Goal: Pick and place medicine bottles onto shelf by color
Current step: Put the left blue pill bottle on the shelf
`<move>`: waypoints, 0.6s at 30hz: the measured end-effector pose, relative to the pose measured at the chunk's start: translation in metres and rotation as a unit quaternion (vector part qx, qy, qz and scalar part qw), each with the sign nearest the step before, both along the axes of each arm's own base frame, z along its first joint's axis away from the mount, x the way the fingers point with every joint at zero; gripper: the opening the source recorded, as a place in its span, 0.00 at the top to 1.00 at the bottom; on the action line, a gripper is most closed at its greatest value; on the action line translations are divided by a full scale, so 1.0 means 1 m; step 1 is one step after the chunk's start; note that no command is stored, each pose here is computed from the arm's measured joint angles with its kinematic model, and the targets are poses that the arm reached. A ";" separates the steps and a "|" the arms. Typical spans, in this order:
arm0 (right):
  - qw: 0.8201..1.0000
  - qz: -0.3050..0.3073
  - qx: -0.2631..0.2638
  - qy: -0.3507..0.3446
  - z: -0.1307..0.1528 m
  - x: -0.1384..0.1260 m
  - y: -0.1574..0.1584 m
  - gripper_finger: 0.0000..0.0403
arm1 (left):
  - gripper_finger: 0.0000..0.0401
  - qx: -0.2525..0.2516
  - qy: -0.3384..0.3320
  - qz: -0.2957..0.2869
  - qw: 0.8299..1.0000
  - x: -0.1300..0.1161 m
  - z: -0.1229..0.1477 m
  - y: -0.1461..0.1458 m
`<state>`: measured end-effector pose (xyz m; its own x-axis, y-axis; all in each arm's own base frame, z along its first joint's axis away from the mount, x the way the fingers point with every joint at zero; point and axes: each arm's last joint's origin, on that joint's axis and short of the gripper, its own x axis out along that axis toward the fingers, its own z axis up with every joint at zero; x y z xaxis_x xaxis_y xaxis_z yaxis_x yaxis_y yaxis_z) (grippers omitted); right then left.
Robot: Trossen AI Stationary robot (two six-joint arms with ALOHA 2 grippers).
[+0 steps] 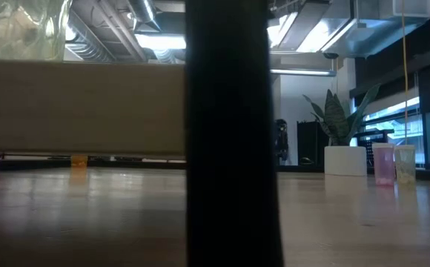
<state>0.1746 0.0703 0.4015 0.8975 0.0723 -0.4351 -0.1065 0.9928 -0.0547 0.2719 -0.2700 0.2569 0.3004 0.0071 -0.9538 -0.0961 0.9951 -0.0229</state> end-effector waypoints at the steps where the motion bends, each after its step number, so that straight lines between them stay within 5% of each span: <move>1: 1.000 0.000 0.000 0.000 0.000 0.000 0.000 0.95 | 0.75 0.001 0.002 0.004 1.000 0.000 -0.002 -0.002; 18: 0.999 0.042 0.003 0.011 -0.001 -0.001 0.002 0.95 | 0.75 0.030 -0.001 0.009 1.000 -0.001 -0.018 -0.010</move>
